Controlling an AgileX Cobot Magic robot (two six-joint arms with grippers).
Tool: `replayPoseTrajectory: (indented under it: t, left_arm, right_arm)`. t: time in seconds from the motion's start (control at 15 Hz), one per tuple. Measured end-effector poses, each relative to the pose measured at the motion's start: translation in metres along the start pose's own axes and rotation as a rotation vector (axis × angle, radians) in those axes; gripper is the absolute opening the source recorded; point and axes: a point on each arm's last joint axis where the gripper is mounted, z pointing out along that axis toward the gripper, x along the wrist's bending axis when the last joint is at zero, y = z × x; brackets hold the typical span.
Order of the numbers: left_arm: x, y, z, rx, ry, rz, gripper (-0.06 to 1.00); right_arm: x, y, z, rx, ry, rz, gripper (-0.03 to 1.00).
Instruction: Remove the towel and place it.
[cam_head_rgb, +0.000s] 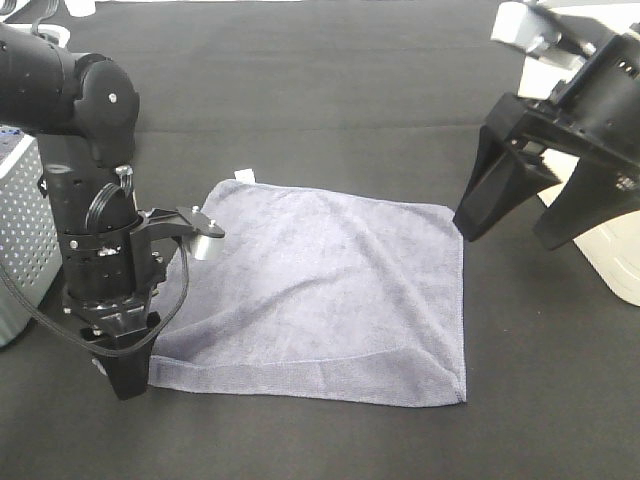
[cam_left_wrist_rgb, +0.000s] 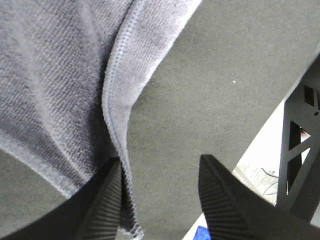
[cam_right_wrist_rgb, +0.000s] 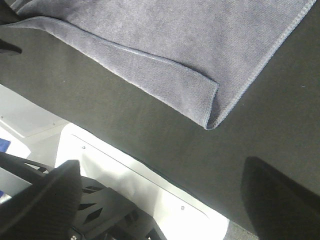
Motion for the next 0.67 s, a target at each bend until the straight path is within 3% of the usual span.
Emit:
replayPoseTrajectory:
  t: [0.33,0.67]
  left_arm:
    - [0.005,-0.004,0.009,0.085,0.006,0.018,0.45]
    - [0.0,-0.017,0.025,0.155,-0.028,-0.04,0.45]
  right_arm:
    - [0.001,-0.003,-0.003,0.004,-0.005,-0.006,0.83]
    - [0.001,-0.003,-0.003,0.006,-0.004,-0.006,0.83]
